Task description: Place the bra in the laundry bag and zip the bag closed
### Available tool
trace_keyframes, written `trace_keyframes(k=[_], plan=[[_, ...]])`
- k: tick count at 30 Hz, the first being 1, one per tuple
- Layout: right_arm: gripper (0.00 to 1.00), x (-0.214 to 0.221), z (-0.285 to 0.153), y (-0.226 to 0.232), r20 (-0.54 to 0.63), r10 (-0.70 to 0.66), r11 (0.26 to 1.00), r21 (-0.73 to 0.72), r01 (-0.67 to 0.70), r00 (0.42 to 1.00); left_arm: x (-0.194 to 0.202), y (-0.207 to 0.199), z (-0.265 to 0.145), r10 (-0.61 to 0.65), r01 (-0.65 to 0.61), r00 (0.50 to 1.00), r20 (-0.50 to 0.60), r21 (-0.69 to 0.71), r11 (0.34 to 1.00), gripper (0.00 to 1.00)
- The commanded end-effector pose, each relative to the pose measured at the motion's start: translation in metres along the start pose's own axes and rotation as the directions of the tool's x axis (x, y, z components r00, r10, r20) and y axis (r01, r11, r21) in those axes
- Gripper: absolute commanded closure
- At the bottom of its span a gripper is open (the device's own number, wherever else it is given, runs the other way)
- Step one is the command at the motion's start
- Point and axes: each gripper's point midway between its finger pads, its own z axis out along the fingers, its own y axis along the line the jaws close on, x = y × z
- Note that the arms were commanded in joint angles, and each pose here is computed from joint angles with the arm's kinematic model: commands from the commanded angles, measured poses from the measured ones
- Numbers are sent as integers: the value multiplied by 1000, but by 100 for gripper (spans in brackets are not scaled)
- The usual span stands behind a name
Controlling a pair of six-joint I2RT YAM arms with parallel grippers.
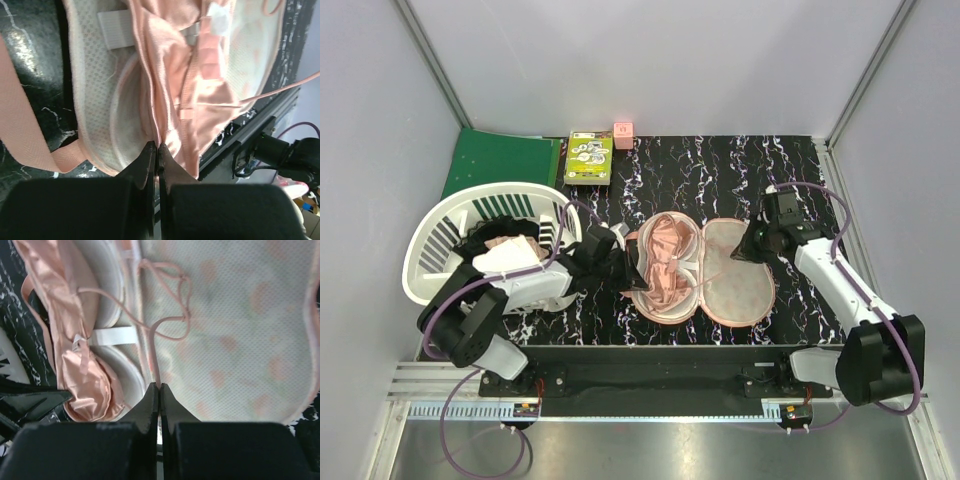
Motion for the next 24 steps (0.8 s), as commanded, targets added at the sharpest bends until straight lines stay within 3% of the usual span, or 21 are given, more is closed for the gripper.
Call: trace_keyframes(k=[1,5,6,8,9,13,17,20,24], plan=[[100,-13,-1,-10,12,-13,999,31,12,1000,-8,-4,4,35,-35,999,27,-1,999,98],[100,-5,14,-20,-41,-18,998,66,21,999,-17,-3,-6,73,-70,996,56,-50,996,82],[99,-5,15,-25,-37,-18,996,85,21,999,-19,-2,-9,96,-93,993,65,-59,994,69],[98,-3,19,-34,-42,-19,993,116,23,999,-25,0,-18,121,-111,988,92,-106,988,56],[97,-5,20,-41,-31,-20,989,149,24,999,-30,-3,-25,151,-138,982,114,-114,984,43],[87,-14,28,-49,-18,-32,980,195,35,999,-50,-6,-34,196,-168,967,163,-168,971,26],[76,-23,43,-55,-38,-44,969,241,52,998,-82,-20,-25,208,-178,960,187,-164,970,25],[60,-33,45,-66,-20,-61,949,310,64,998,-107,-30,-13,214,-187,958,189,-148,971,34],[41,-30,32,-64,-25,-72,948,310,76,997,-131,-26,-8,230,-197,952,201,-168,966,35]])
